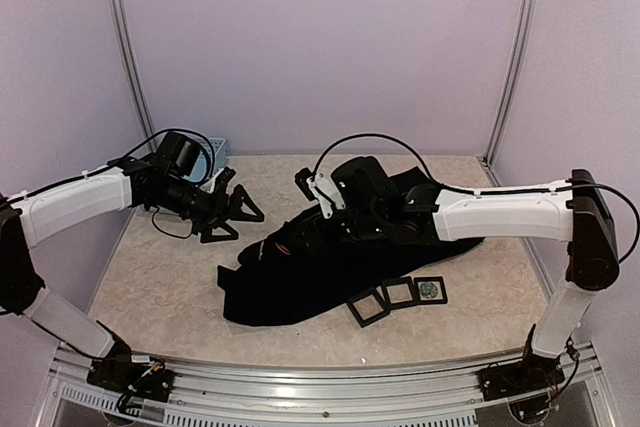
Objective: Remove the brooch from the garment
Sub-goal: Pick up the brooch from the crumpled clothing, then pick up the crumpled clothing from the center of the board, then pick up the brooch from the flattened clothing, then pass from the left arm to the right
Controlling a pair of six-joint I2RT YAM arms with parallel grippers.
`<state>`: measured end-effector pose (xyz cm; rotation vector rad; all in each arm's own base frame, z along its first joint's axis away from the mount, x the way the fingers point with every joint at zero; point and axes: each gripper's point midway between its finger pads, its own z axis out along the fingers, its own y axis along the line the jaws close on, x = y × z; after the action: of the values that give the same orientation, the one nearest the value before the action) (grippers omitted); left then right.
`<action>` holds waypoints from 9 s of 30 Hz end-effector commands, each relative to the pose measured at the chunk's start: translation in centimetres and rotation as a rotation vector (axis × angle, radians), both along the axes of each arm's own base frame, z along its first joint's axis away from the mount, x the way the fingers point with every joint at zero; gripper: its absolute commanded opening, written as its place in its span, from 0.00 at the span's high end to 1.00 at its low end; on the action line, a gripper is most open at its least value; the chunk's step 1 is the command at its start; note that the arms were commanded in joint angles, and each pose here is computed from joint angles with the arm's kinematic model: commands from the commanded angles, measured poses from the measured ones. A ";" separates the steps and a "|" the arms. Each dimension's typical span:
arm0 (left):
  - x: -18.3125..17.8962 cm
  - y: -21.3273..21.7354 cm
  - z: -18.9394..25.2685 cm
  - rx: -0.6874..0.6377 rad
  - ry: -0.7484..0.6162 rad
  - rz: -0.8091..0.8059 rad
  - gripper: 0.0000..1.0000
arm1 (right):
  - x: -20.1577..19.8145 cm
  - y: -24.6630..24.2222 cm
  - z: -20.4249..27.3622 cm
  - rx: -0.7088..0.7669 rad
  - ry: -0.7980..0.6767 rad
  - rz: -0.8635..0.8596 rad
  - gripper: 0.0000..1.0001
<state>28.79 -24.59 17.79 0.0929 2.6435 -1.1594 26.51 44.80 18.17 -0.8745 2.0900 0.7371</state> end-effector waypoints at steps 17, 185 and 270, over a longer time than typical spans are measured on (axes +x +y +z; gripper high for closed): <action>0.3 -2.4 -3.7 0.315 0.179 -0.051 0.42 | 2.4 -5.4 -3.4 -0.074 -0.036 -0.238 0.46; 3.1 1.2 -1.1 0.107 0.076 0.100 1.00 | 3.0 8.9 -2.0 -0.098 -0.180 0.148 1.00; 4.8 -2.6 9.4 -0.096 -0.712 0.175 1.00 | 1.5 3.3 6.6 0.335 0.131 0.155 0.59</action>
<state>33.53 -26.47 24.31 0.2119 2.0382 -0.8635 27.31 50.31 19.28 -0.9603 2.0324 1.1725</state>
